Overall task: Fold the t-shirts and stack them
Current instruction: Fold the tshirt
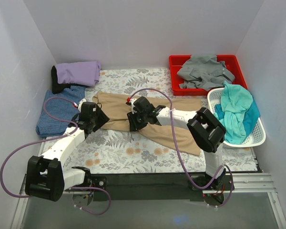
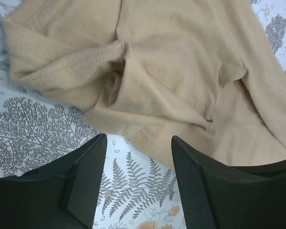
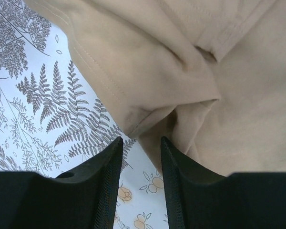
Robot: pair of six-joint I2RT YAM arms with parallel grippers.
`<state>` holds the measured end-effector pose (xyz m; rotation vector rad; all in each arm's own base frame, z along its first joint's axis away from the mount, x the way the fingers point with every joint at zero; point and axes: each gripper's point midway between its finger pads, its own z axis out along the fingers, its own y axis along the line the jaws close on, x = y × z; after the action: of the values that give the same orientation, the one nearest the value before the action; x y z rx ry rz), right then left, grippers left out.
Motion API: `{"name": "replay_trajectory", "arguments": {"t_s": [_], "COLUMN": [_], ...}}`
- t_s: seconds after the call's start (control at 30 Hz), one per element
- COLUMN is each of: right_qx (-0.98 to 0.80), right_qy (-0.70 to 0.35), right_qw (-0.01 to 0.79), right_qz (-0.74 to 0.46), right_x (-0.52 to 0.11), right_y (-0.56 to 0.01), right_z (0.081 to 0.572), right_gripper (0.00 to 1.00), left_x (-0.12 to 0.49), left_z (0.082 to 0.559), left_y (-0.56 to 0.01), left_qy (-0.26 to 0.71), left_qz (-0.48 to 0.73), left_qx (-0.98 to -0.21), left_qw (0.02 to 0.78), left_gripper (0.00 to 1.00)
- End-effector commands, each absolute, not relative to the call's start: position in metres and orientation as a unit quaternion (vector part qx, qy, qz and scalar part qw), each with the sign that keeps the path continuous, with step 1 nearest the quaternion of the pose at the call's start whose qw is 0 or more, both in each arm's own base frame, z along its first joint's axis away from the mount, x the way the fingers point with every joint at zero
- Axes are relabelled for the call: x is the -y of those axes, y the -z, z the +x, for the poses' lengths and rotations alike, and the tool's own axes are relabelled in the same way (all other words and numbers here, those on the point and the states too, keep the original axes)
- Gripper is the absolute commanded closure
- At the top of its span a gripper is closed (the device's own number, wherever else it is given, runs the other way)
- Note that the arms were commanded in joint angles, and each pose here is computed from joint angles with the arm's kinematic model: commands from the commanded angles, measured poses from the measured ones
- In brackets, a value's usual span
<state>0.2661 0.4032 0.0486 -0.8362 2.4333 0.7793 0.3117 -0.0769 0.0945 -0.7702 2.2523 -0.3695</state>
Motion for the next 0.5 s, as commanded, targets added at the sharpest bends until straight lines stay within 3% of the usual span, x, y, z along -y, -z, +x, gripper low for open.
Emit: {"name": "replay_trajectory", "arguments": {"t_s": [0.0, 0.47], "right_qx": [-0.875, -0.848], "right_qy": [-0.319, -0.364], "right_qw": [0.242, 0.271], "right_qz": [-0.271, -0.274], "right_x": [-0.410, -0.423], "right_y": [-0.073, -0.087], "right_z": [0.266, 0.277], "right_gripper": [0.56, 0.56], "left_x": [0.082, 0.068], "left_z": [0.295, 0.297], "left_y": [-0.084, -0.073], "left_qy": [0.159, 0.135], "left_qz": [-0.312, -0.330], "left_qx": [-0.875, -0.868], "left_qw": [0.334, 0.344], "left_gripper": [0.44, 0.41]}}
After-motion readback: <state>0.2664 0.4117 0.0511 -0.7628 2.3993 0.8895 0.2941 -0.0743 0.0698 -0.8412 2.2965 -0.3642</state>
